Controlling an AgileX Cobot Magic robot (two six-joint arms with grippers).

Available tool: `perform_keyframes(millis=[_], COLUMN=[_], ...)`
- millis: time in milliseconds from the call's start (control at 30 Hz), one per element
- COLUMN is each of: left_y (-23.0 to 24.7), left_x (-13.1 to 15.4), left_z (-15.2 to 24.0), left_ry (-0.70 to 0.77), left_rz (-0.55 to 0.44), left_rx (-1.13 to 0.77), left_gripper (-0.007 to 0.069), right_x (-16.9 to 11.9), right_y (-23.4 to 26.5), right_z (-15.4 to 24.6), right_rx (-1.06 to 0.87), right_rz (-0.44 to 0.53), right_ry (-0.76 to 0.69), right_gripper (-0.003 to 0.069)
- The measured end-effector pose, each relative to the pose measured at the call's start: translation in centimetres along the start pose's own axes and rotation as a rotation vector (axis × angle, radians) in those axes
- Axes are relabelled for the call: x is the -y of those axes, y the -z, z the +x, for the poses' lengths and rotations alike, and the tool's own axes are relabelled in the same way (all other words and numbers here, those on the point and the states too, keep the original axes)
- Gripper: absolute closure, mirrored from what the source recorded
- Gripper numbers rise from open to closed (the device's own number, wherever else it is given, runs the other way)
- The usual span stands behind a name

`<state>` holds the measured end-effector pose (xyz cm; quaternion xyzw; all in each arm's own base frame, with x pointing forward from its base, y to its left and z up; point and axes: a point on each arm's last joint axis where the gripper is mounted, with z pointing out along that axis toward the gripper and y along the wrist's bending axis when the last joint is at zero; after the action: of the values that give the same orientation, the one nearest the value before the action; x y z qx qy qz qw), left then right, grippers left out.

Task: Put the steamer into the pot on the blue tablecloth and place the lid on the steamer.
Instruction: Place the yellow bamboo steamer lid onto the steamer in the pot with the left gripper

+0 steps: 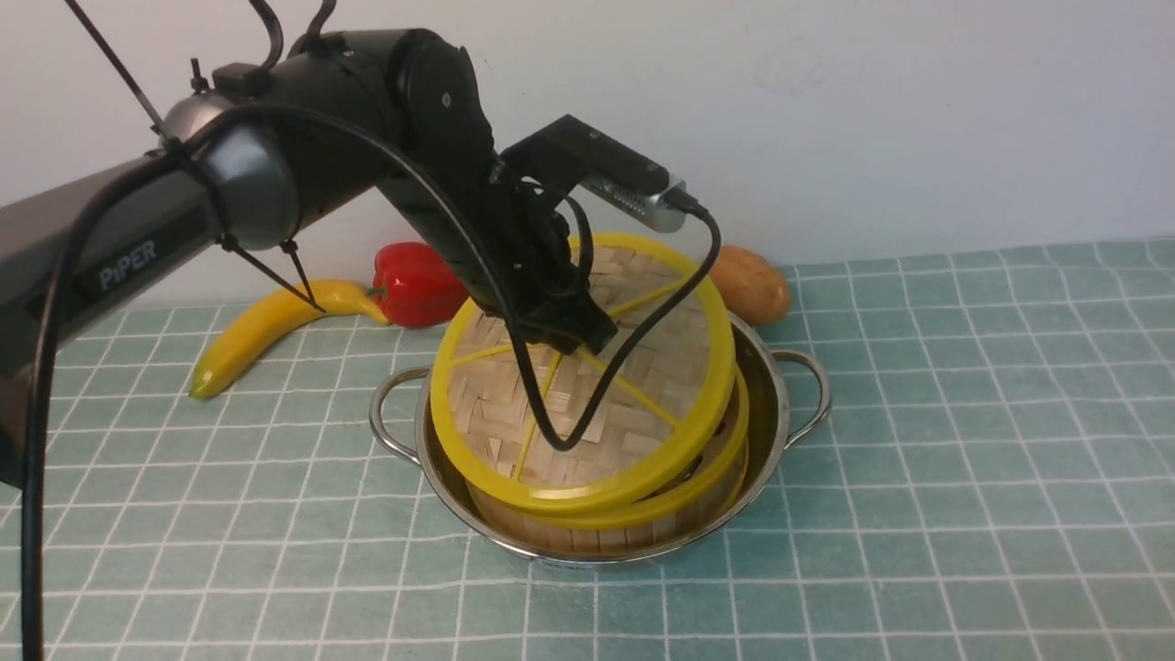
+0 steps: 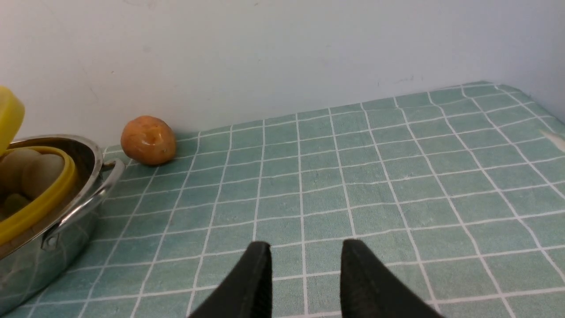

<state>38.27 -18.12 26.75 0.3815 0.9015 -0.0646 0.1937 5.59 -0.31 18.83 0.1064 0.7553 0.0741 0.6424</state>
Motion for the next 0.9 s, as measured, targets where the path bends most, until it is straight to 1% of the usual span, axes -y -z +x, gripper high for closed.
perform_keyframes(millis=[300,500,900], left_y=[0.0,0.01,0.02], left_x=[0.02,0.33,0.28], left_z=[-0.1,-0.31,-0.59], left_ry=[-0.043,-0.093,-0.094], left_rz=[0.001,0.034,0.028], left_rx=[0.011,0.036,0.067], left_gripper=[0.0511,0.0511,0.0511], right_x=[0.0,0.0,0.0], right_y=[0.0,0.0,0.0], right_z=[0.0,0.0,0.0], right_rx=[0.0,0.0,0.0], right_rz=[0.0,0.0,0.0], right_ry=[0.0,0.0,0.0], right_gripper=[0.0419,0.0419,0.0419])
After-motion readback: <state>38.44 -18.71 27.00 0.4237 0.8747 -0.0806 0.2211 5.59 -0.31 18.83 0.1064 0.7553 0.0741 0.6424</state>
